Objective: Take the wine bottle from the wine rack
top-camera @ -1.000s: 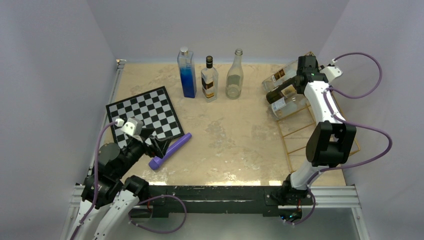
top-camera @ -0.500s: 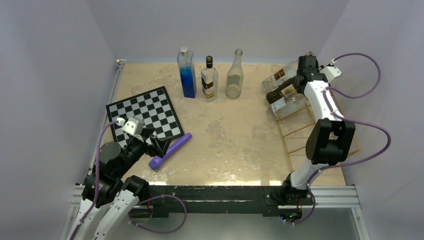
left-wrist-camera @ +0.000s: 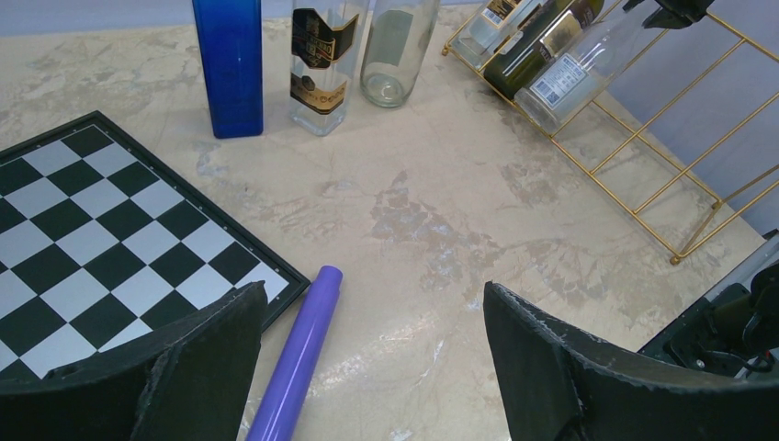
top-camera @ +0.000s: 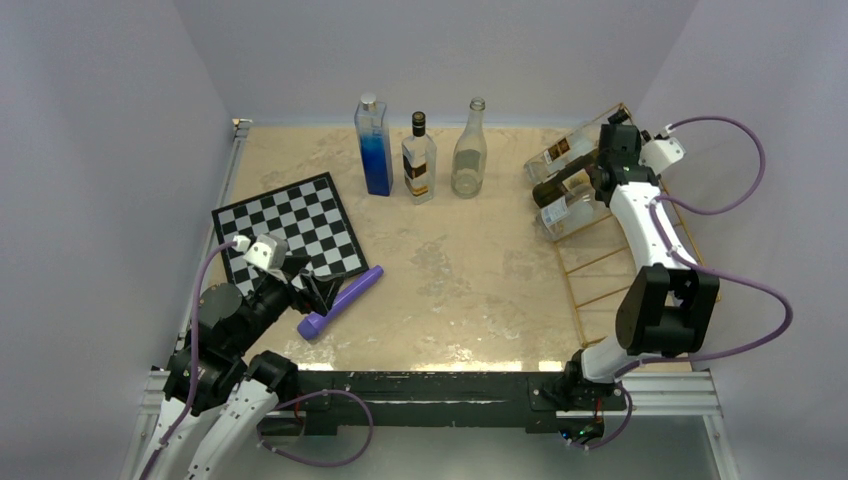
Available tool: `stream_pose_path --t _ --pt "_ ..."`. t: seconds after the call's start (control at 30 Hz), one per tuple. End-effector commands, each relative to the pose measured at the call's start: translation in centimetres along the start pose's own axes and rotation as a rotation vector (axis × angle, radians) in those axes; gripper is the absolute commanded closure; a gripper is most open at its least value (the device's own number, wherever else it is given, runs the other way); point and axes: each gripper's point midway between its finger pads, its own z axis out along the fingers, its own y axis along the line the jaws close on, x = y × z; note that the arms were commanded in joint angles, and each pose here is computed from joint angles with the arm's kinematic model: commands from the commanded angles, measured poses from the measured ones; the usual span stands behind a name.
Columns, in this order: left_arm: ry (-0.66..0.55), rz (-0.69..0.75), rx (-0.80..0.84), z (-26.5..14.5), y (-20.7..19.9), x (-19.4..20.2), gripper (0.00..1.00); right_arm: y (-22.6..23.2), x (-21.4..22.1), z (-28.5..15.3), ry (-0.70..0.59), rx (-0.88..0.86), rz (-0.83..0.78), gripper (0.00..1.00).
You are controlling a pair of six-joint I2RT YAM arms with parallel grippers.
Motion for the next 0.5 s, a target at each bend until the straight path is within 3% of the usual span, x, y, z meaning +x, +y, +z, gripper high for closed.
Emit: stream_pose_path --t 0.0,0.47 --pt "-0.03 0.019 0.016 -0.1 -0.4 -1.1 0.09 0.9 -5.2 -2.4 -0.155 -0.103 0.072 1.0" --pt "-0.03 0.019 0.027 -0.2 -0.6 -1.1 0.09 1.8 -4.7 -5.1 -0.18 -0.29 0.022 1.0"
